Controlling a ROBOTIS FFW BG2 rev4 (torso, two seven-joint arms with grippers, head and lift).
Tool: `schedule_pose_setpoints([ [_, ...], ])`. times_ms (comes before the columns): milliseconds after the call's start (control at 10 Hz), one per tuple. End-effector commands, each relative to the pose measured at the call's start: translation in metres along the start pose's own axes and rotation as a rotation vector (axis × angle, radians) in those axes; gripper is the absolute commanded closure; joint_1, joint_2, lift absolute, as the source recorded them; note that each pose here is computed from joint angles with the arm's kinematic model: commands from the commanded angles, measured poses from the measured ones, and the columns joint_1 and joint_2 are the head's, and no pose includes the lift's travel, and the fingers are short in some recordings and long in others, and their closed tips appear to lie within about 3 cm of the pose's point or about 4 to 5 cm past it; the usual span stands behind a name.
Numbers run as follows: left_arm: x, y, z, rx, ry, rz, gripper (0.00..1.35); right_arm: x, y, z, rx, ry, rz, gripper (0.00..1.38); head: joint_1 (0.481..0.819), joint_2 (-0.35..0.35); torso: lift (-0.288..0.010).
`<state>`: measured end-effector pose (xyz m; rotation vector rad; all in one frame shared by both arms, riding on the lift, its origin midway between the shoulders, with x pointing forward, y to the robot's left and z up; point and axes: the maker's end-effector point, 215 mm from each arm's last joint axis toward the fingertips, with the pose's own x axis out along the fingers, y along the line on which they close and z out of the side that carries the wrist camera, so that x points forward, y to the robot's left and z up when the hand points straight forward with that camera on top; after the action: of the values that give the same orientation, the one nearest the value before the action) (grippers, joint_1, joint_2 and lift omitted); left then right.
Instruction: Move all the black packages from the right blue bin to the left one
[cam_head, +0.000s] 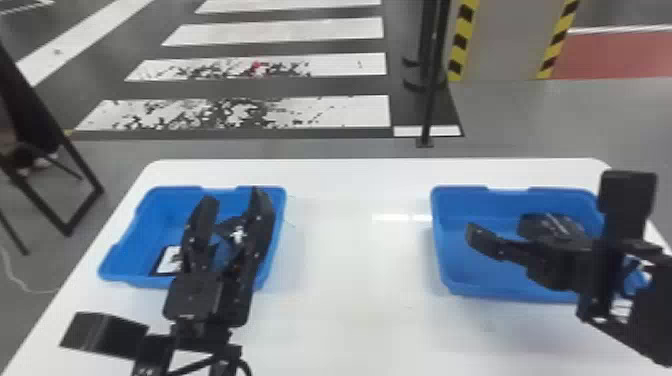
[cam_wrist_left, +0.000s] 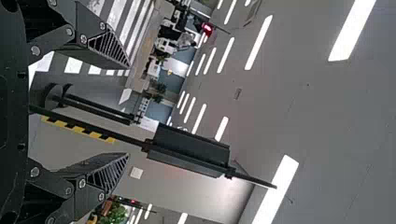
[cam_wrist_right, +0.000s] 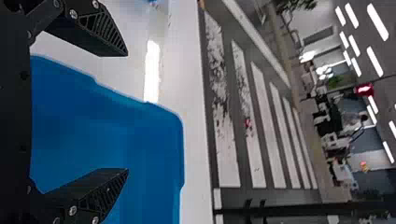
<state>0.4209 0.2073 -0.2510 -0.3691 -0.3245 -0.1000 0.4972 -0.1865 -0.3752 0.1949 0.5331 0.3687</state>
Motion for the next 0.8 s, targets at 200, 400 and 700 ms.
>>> schedule_pose_setpoints([
  [200, -0.003, -0.003, -0.001, -0.004, 0.005, -0.009, 0.41, -0.015, -0.091, -0.020, -0.029, 0.195, -0.274, 0.15, 0.695, -0.041, -0.140],
  [400, -0.003, -0.004, -0.004, -0.003, 0.015, -0.015, 0.41, -0.004, -0.117, -0.007, -0.023, 0.210, -0.329, 0.15, 0.695, -0.088, -0.140],
  [700, -0.004, -0.002, -0.010, 0.005, 0.033, -0.015, 0.41, 0.001, -0.130, 0.003, -0.036, 0.241, -0.389, 0.15, 0.695, -0.113, -0.140],
])
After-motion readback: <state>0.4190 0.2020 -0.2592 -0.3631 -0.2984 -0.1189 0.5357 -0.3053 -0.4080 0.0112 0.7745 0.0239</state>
